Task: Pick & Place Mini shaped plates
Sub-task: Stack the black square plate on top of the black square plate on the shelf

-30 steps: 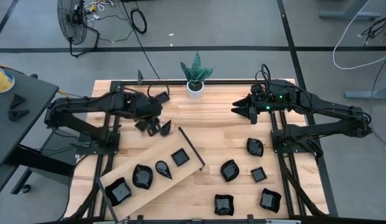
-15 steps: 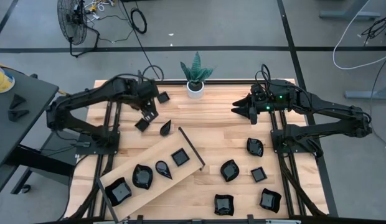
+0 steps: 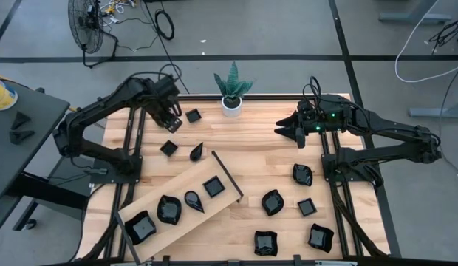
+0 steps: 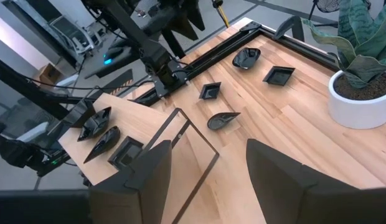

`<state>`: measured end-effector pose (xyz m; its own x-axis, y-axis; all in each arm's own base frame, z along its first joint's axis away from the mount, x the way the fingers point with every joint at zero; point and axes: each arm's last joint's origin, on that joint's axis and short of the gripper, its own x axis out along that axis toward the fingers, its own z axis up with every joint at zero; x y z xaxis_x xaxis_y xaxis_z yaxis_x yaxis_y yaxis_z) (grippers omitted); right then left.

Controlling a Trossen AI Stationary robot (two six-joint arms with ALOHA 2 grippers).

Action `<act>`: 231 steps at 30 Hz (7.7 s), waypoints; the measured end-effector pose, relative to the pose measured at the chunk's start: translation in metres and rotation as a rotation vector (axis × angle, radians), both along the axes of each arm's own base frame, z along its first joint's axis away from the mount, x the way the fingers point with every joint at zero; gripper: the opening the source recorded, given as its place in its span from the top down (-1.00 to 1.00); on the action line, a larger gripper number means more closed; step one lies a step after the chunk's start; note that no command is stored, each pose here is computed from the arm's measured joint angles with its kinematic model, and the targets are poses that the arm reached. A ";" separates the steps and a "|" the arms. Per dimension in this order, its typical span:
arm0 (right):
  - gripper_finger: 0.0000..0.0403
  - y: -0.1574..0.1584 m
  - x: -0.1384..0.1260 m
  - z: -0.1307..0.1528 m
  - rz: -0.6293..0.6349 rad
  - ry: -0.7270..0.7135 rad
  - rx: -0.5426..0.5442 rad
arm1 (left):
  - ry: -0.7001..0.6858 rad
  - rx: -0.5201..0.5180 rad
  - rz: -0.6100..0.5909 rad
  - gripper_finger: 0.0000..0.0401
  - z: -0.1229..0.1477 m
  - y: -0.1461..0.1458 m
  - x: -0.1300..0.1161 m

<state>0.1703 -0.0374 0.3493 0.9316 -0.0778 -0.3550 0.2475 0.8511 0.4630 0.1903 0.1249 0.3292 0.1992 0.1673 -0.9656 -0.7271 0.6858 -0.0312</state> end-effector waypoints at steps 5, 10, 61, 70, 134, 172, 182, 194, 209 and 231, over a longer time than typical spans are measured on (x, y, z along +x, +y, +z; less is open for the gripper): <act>-0.04 0.000 0.000 0.000 0.002 0.000 -0.007 | 0.078 -0.080 0.070 -0.18 -0.028 0.006 -0.011; -0.04 0.000 0.000 0.000 0.009 0.002 -0.024 | 0.107 -0.133 0.052 -0.35 -0.056 0.009 -0.017; -0.04 0.000 0.000 0.000 0.011 0.002 -0.031 | 0.087 -0.170 0.370 -0.39 -0.158 0.017 -0.039; -0.04 0.000 0.000 0.000 0.011 0.002 -0.028 | 0.112 -0.218 0.491 -0.39 -0.167 0.017 -0.036; -0.04 0.001 0.000 0.000 0.065 0.005 -0.092 | 0.180 -0.199 0.305 -0.05 -0.190 -0.006 -0.038; -0.04 0.001 0.000 0.000 0.065 0.004 -0.091 | 0.124 -0.223 0.294 0.88 -0.189 -0.004 -0.034; -0.04 0.001 0.000 0.000 0.065 0.005 -0.090 | 0.107 -0.264 0.304 0.98 -0.189 -0.006 -0.034; -0.04 0.001 0.000 0.000 0.064 0.004 -0.088 | 0.080 -0.307 0.328 0.99 -0.178 -0.006 -0.031; -0.04 0.001 0.000 0.000 0.066 0.004 -0.095 | -0.067 -0.204 0.308 1.00 -0.116 0.008 -0.017; -0.04 0.001 0.000 0.000 0.063 0.003 -0.088 | -0.469 -0.113 -0.084 1.00 0.037 -0.030 0.035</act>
